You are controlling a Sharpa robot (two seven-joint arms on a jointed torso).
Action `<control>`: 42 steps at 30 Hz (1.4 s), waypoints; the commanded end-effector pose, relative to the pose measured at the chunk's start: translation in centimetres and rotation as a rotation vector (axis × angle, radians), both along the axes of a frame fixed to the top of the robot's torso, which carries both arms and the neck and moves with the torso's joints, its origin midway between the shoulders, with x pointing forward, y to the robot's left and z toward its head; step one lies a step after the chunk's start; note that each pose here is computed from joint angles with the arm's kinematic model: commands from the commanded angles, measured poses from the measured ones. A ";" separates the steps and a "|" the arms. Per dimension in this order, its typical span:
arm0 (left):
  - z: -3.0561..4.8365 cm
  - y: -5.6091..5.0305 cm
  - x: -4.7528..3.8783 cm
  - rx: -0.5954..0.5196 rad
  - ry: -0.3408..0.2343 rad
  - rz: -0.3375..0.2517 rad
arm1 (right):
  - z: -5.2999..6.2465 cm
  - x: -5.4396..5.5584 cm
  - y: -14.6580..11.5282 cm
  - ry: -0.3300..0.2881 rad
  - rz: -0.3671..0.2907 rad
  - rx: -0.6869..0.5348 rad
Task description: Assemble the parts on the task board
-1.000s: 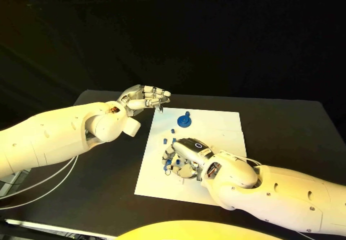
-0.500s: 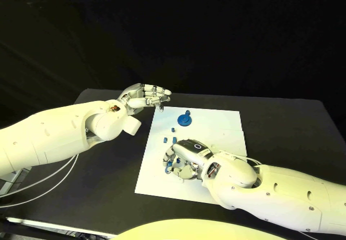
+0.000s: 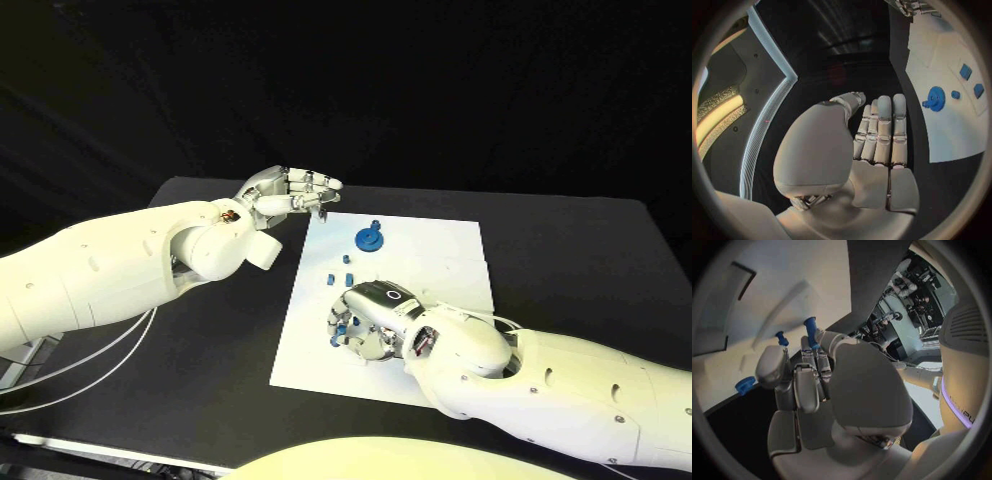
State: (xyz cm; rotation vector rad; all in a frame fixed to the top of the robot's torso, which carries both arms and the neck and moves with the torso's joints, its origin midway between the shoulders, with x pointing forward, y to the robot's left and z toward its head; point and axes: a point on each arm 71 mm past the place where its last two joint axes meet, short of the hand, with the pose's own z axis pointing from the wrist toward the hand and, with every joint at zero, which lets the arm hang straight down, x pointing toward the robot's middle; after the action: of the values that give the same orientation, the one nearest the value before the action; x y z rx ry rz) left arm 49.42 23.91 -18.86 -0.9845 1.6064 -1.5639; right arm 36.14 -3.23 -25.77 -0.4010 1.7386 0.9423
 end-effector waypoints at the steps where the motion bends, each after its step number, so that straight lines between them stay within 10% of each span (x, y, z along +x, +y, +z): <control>1: 0.11 -0.2 -0.07 -0.008 -0.005 -0.017 | -0.4 -0.1 0.1 -0.025 0.002 -0.045; 27: 0.06 -0.2 -0.03 -0.006 -0.001 -0.017 | -0.3 -0.9 0.2 -0.043 -0.004 0.031; 42: -0.02 0.0 0.04 -0.004 0.002 -0.014 | 3.3 -0.3 -4.8 -0.020 -0.105 0.217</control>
State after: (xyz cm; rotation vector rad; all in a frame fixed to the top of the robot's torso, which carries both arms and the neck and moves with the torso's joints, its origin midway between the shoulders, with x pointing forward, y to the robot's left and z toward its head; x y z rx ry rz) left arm 49.51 24.09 -18.95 -0.9885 1.6091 -1.5567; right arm 35.64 -7.50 -23.20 -0.2743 1.6222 0.9605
